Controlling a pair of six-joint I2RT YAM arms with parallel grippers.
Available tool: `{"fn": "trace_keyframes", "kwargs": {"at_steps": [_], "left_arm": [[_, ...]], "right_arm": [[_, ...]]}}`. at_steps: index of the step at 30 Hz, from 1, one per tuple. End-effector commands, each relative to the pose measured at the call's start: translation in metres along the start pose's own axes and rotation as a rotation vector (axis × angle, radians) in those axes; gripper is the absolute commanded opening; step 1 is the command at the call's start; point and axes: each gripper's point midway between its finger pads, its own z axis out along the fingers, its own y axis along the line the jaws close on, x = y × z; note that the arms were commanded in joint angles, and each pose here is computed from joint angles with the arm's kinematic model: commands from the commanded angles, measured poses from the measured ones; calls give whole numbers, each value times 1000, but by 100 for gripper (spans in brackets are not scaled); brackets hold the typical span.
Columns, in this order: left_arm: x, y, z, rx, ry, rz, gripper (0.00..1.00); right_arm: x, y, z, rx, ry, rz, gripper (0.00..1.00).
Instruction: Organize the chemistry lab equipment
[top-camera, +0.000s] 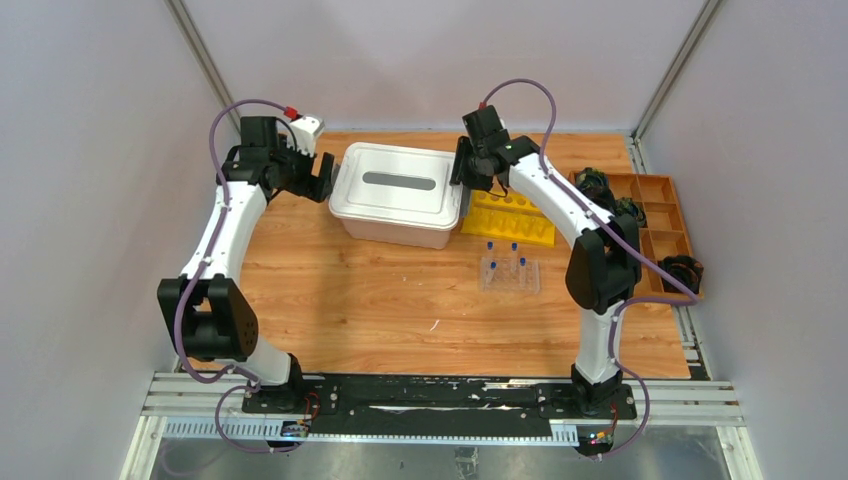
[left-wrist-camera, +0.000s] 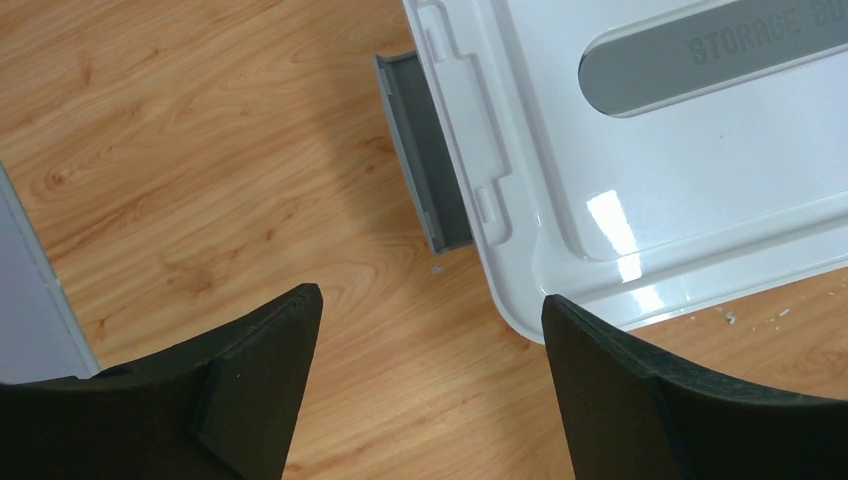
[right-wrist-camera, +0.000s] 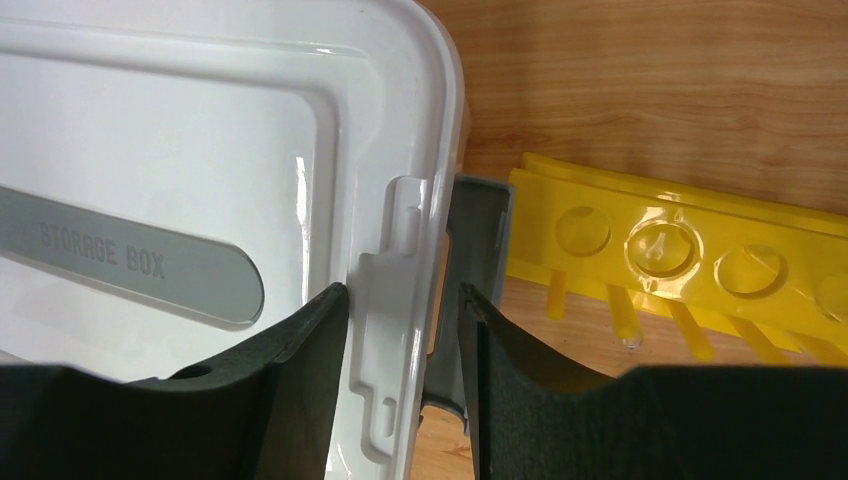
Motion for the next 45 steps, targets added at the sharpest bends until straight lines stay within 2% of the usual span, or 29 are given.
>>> {"fn": "trace_keyframes", "kwargs": {"at_steps": [1,8,12,15,19,22,25,32,45], "left_arm": [[-11,4,-11,-38,-53,16,87],[-12,7,-3,-43,-50,-9,89],[-13,8,9,-35,-41,-99,100],[-6,3,19,-1,-29,-145,100],[-5,8,23,2,-65,-200,100],[-7,10,25,14,-90,-212,100],[-7,9,31,25,-91,-217,97],[-3,5,40,70,-65,-249,93],[-2,4,34,65,-63,-209,91]], "right_arm": [[22,-20,13,69,82,-33,47],[39,-27,29,80,144,-42,44],[35,-25,23,74,135,-40,45],[20,-16,6,47,95,-45,54],[-2,-7,-24,-4,34,-25,71],[1,-8,-41,-47,39,35,84],[13,-7,-45,-100,38,86,89],[33,1,-32,-224,36,179,93],[28,8,7,-397,-29,329,93]]}}
